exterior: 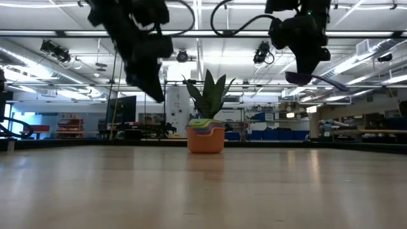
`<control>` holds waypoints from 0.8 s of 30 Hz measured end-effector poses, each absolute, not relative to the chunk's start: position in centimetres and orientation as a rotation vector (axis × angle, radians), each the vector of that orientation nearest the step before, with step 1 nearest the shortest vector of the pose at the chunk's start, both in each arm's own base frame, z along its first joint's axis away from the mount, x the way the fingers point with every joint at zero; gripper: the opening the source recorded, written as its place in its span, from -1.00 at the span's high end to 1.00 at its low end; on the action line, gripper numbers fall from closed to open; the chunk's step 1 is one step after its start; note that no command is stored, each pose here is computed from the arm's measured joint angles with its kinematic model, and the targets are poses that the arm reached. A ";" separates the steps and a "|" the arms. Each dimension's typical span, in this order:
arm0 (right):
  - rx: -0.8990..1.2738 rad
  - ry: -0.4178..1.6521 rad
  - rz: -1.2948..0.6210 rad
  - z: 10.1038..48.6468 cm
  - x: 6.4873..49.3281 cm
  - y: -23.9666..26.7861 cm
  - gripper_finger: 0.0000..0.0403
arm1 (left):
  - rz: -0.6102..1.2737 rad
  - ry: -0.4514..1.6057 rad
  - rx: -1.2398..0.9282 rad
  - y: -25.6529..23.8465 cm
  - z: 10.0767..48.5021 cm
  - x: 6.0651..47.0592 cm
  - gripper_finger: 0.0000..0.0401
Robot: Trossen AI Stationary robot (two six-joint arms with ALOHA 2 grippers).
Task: Nest measuring cups in basket
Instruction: Stack the dark blue measuring cup on top of the green measuring cup
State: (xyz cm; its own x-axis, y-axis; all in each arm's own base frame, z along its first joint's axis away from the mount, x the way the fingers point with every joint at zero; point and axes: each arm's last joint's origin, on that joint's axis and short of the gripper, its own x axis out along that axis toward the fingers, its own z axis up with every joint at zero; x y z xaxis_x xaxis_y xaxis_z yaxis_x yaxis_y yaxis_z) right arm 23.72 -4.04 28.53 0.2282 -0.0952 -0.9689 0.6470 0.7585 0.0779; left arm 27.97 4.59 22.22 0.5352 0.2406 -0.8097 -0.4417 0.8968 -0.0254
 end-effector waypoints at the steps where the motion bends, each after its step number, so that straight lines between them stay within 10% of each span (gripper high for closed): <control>1: 0.514 1.255 -0.567 28.9 23.9 -4.1 0.95 | 0.401 0.906 -0.225 4.6 21.3 28.0 0.73; 24: 0.392 1.357 -0.566 29.6 27.6 -5.1 0.95 | 0.295 0.891 -0.024 5.5 14.2 34.6 0.73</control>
